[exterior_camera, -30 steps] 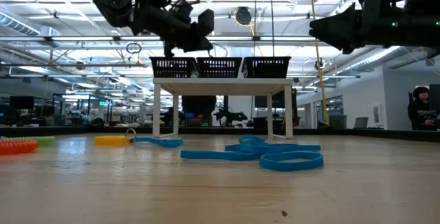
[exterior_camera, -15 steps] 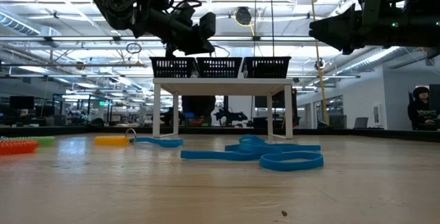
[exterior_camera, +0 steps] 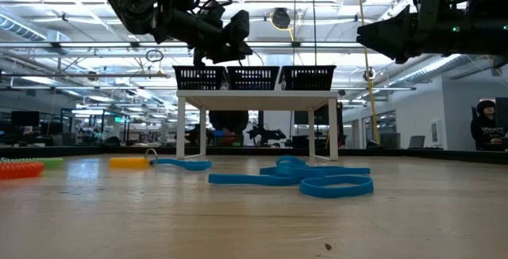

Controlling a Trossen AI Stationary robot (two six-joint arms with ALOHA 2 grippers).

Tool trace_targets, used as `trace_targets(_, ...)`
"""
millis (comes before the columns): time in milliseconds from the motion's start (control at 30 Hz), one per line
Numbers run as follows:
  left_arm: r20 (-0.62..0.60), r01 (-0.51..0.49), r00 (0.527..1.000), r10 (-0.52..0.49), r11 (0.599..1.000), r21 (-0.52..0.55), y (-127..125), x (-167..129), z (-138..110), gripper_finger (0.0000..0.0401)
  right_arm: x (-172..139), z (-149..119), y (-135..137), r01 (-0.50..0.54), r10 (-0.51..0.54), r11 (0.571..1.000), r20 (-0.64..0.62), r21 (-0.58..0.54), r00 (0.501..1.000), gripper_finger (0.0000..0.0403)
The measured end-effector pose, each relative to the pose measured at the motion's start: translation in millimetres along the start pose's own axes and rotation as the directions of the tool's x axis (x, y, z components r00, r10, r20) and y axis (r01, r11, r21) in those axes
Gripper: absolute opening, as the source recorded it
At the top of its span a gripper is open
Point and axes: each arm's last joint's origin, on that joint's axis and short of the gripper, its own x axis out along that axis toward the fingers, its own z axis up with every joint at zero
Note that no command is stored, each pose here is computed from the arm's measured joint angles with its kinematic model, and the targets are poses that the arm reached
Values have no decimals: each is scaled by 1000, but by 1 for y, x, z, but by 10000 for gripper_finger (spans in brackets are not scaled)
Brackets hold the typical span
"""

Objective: Pick & Place Office Desk Supplies
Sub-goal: Put the blue rubber band into the middle black bin

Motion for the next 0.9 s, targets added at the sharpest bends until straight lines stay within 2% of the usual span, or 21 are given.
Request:
trace_targets(333, -9, 11, 1000, -12, 997, -78, -1, 0, -1, 204, 0, 0, 0, 0, 0, 1000, 0, 0, 1000, 196)
trace_targets(467, -17, 52, 998, -56, 983, -175, -2, 0, -1, 221, 0, 0, 0, 0, 0, 1000, 0, 0, 1000, 196)
trace_targets(667, -20, 61, 997, -74, 925, -375, -2, 0, -1, 233, 0, 0, 0, 0, 0, 1000, 0, 0, 1000, 196)
trace_targets(800, -12, 35, 999, -48, 846, -531, -2, 0, -1, 235, 0, 0, 0, 0, 0, 1000, 0, 1, 1000, 196)
trace_targets(900, 0, 12, 1000, -15, 794, -608, 0, 0, 0, 235, 0, 0, 0, 0, 0, 1000, 0, 16, 1000, 196)
